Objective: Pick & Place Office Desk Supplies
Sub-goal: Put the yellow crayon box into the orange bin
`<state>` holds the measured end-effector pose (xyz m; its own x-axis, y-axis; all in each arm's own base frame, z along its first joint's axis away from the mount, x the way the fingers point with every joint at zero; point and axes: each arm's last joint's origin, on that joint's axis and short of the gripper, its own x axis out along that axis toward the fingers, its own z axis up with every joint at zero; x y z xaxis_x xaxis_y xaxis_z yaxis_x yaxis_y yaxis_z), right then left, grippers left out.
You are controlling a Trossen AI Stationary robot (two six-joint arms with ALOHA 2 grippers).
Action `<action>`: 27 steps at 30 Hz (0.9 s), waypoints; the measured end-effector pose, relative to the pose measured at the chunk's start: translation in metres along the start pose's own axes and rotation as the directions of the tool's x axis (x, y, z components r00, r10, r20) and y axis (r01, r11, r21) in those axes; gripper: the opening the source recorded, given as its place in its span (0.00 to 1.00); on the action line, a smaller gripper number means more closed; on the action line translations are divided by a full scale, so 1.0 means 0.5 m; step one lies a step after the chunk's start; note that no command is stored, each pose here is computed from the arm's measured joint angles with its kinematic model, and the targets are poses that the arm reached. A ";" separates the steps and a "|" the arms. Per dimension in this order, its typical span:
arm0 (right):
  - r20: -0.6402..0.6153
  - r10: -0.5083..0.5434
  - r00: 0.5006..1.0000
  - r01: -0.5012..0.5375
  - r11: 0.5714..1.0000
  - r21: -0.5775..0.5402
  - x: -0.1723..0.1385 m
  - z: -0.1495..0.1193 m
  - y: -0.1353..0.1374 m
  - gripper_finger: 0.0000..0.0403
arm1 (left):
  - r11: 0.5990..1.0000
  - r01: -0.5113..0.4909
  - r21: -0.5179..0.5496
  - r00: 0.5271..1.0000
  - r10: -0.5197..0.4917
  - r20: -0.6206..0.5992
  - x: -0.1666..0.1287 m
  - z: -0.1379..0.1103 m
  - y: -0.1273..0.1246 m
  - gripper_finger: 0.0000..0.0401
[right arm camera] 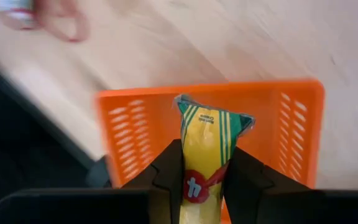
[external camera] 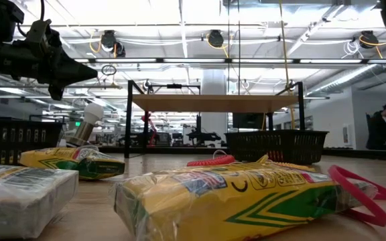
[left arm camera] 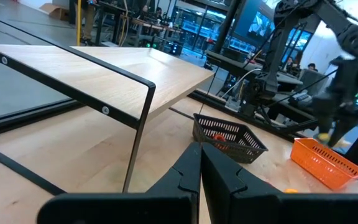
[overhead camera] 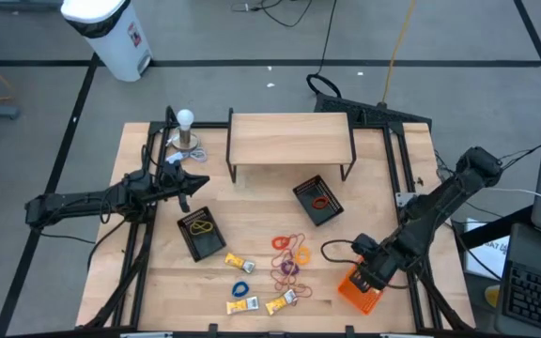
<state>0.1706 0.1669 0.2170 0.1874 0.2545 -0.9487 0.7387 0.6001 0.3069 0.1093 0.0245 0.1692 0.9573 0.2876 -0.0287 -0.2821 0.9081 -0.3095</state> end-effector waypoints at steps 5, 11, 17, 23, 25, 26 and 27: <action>-0.030 -0.017 0.999 0.019 0.998 0.062 0.049 0.003 -0.027 0.19 | 1.000 0.001 -0.001 1.000 -0.001 0.008 0.000 0.001 0.000 0.02; -0.031 -0.016 0.999 0.018 0.998 0.065 0.068 0.005 -0.041 0.18 | 1.000 0.001 0.000 1.000 -0.001 0.008 0.000 0.001 0.000 0.02; -0.024 -0.015 1.000 0.015 1.000 0.016 0.068 0.006 -0.042 0.19 | 1.000 0.001 0.000 1.000 -0.001 0.008 0.000 0.001 0.000 0.02; -0.024 -0.014 1.000 0.012 0.997 -0.071 0.068 0.006 -0.042 0.20 | 1.000 0.001 0.000 1.000 -0.001 0.007 0.000 0.001 0.000 0.02; -0.027 -0.006 1.000 0.003 0.996 -0.093 0.068 0.005 -0.040 0.21 | 1.000 0.001 0.000 1.000 -0.001 0.007 0.000 0.001 0.000 0.02; -0.028 0.000 1.000 -0.003 0.995 -0.105 0.068 0.005 -0.039 0.22 | 1.000 0.001 -0.001 1.000 -0.001 0.007 0.000 0.001 0.000 0.02; -0.027 0.005 1.000 -0.008 0.993 -0.114 0.068 0.005 -0.038 0.23 | 1.000 0.001 -0.001 1.000 -0.001 0.007 0.000 0.001 0.000 0.02</action>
<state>0.1647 0.1622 0.1787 0.1732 0.2781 -0.9448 0.6584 0.6808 0.3211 0.1093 0.0245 0.1699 0.9572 0.2886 -0.0215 -0.2808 0.9083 -0.3101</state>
